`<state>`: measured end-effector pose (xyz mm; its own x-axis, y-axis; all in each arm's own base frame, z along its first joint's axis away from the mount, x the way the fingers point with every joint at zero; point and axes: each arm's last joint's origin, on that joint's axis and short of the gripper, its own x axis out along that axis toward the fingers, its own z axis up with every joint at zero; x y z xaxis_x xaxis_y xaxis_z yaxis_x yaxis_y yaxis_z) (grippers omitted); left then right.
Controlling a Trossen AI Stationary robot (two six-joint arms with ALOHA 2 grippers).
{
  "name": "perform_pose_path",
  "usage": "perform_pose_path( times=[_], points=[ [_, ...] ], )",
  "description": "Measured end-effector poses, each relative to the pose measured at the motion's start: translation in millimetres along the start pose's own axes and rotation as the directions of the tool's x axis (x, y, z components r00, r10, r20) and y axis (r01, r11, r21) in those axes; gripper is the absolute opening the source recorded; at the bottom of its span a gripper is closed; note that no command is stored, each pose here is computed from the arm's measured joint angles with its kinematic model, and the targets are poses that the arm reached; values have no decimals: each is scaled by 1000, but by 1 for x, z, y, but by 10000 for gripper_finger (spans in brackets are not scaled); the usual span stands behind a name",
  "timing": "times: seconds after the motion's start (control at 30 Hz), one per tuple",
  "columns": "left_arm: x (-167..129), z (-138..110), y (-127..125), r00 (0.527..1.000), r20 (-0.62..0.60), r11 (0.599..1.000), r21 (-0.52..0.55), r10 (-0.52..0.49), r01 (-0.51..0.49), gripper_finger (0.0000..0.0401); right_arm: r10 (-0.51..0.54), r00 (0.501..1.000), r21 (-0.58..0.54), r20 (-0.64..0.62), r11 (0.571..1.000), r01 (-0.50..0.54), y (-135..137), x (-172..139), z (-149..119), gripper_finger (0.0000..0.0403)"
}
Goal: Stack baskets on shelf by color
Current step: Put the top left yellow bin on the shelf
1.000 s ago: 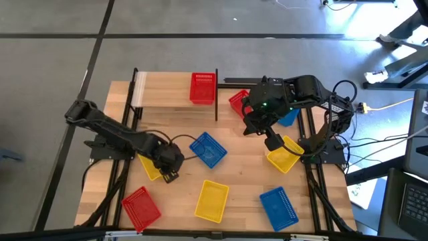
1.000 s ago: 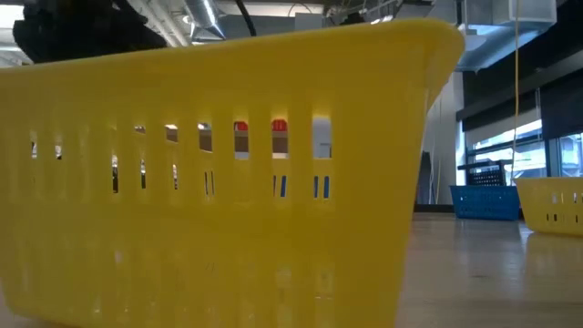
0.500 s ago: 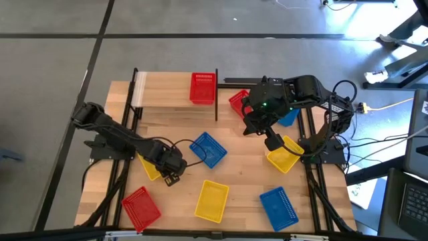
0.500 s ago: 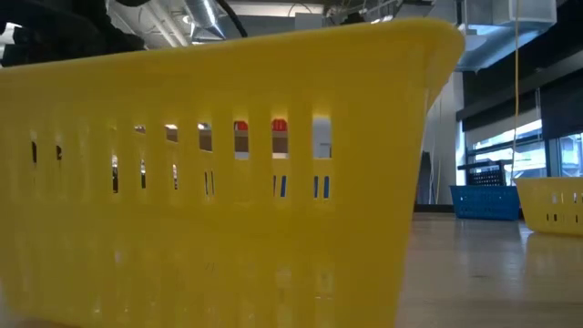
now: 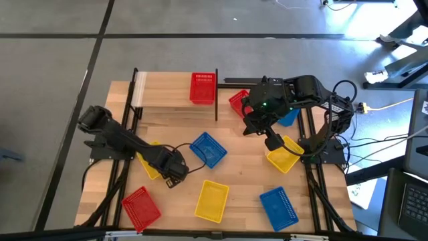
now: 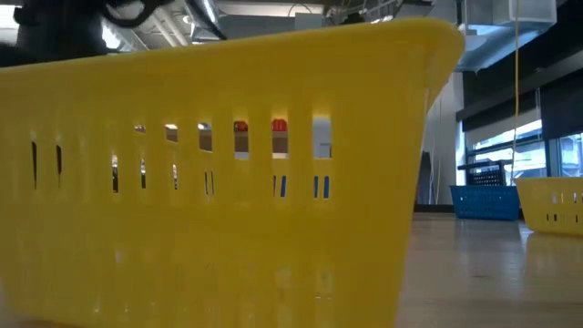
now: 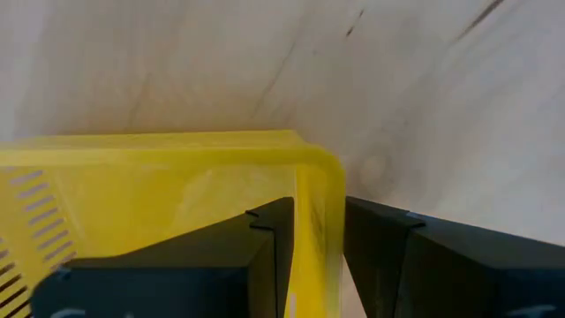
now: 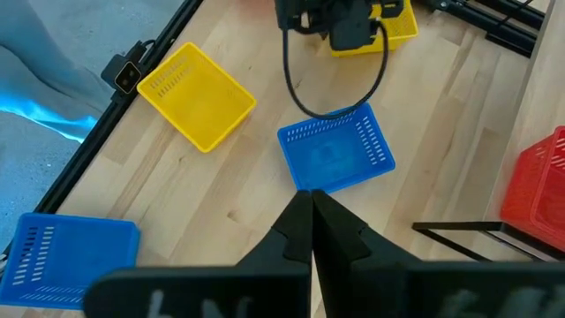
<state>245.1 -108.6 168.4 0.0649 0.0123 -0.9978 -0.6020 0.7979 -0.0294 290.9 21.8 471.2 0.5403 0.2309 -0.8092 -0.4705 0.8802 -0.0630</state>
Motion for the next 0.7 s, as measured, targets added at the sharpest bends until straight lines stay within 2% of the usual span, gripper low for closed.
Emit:
perform_pose_path(
  times=[0.13,0.33,0.43,0.53,0.7],
  points=[
    [15,2,-4,999,-25,999,-2,34,-34,80,0,1000,0,-1,1000,0,0,0,0,0],
    [28,5,-9,996,-87,1000,13,10,-9,77,0,1000,0,0,1000,0,0,0,0,0],
    [29,6,-8,996,-93,1000,5,9,-9,54,0,1000,0,0,1000,0,0,0,0,0],
    [27,9,-7,995,-99,1000,-4,11,-12,14,-1,1000,0,2,1000,1,0,0,0,0],
    [17,14,-13,995,-100,999,30,13,-10,2,-1,1000,0,2,1000,1,0,0,0,0]
  ],
)
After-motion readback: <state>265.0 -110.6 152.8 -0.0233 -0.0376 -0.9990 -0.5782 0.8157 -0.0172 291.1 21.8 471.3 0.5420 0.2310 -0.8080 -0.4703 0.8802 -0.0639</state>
